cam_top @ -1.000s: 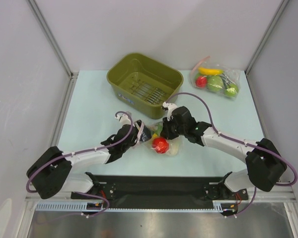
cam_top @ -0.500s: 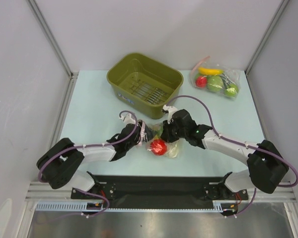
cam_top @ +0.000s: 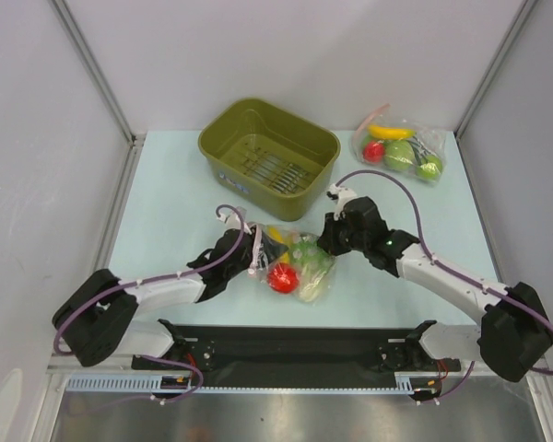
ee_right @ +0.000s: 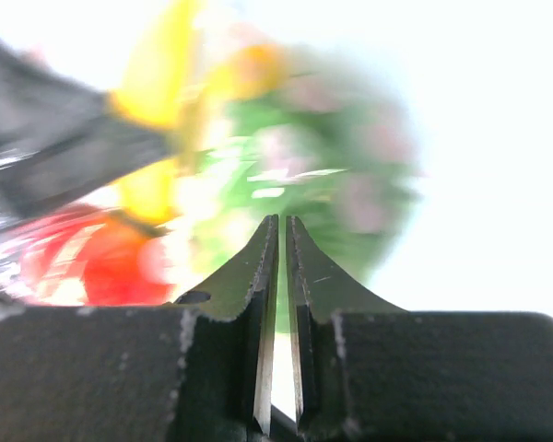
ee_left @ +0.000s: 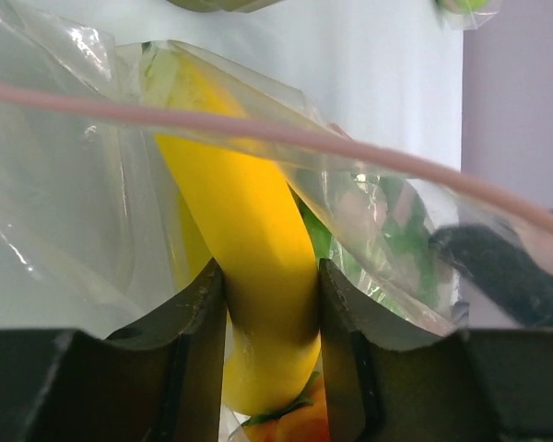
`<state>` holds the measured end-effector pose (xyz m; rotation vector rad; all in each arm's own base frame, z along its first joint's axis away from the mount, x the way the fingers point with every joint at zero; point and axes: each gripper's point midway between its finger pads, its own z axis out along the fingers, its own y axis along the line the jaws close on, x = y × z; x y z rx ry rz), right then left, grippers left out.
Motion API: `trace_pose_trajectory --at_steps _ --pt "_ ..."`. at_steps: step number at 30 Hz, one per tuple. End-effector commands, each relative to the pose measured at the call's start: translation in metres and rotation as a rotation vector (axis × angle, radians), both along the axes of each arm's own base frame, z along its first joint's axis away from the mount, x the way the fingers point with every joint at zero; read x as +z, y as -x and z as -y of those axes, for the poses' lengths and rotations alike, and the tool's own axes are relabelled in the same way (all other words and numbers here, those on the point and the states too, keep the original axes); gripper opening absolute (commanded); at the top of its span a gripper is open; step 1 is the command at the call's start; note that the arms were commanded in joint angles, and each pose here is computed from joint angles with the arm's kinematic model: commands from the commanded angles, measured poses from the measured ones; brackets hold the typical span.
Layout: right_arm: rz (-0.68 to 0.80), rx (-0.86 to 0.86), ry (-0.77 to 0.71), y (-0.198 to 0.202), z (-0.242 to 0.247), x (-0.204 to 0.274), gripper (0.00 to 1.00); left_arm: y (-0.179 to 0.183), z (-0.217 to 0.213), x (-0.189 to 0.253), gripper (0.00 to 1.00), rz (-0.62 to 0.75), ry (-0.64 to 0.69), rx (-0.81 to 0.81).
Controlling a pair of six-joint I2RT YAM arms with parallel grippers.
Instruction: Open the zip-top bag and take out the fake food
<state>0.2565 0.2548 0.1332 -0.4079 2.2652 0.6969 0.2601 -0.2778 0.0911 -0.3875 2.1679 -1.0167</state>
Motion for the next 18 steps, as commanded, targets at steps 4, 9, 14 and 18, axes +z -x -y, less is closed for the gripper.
trace_pose_trajectory --at_steps 4,9,14,18 --pt "0.028 -0.078 0.054 -0.006 0.045 0.002 0.15 0.010 -0.013 0.022 0.12 0.064 -0.026 -0.069" --pt "0.041 -0.053 -0.070 -0.002 0.044 0.018 0.37 0.015 -0.009 0.017 0.14 0.048 -0.038 -0.126" --pt "-0.014 0.036 -0.150 0.016 0.030 0.010 0.44 0.017 0.001 0.018 0.14 0.050 0.001 -0.168" --pt "-0.055 0.065 -0.178 0.022 0.025 0.004 0.48 0.016 0.003 0.020 0.14 0.059 0.015 -0.173"
